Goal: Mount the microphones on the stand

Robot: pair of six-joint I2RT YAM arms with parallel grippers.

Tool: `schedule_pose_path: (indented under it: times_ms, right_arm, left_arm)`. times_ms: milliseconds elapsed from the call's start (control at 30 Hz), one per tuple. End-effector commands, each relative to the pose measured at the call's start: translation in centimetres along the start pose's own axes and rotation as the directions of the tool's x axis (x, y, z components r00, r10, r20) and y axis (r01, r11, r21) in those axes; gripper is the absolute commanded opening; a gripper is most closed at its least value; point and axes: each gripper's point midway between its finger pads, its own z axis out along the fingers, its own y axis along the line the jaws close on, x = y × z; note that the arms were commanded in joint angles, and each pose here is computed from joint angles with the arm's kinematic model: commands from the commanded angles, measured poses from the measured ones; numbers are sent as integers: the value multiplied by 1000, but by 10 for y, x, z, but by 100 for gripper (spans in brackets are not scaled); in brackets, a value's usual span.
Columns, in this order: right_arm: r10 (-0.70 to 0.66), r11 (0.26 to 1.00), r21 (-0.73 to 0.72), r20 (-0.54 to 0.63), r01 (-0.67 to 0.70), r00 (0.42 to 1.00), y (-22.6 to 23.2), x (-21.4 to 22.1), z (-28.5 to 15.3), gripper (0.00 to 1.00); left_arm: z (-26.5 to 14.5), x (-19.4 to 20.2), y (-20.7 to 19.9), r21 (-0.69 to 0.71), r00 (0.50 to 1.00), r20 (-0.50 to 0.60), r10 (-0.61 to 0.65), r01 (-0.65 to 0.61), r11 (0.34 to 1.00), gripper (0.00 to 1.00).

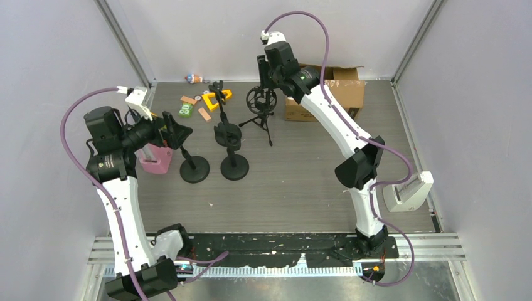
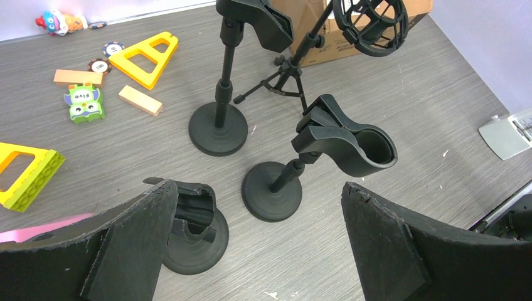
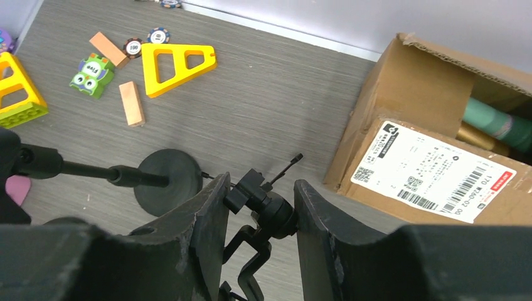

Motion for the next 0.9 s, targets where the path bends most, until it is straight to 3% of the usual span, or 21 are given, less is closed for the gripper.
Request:
schedule_pose_path:
  times_ms: [0, 200, 300, 467, 867]
  right_arm:
    - [-25, 998, 56, 122, 19, 992, -13, -42, -10, 10]
    - [-31, 999, 33, 115, 27, 993, -9, -38, -1, 22]
    - [-33, 999, 0, 110, 33, 993, -1, -37, 1, 51]
    - [-12, 999, -48, 125, 18, 992, 9, -43, -5, 77]
    - [40, 997, -72, 257, -23, 966, 0, -96, -56, 94]
  left_arm:
    - [-1, -8, -3, 11, 999, 34, 21, -22, 1000, 100]
    - [-1, -7, -3, 12, 999, 33, 22, -22, 1000, 100]
    - [-1, -7, -3, 11, 999, 34, 18, -18, 1000, 100]
    - [-1, -7, -3, 9, 999, 35, 17, -17, 1000, 100]
    - [-3, -6, -3, -1, 999, 34, 26, -26, 1000, 99]
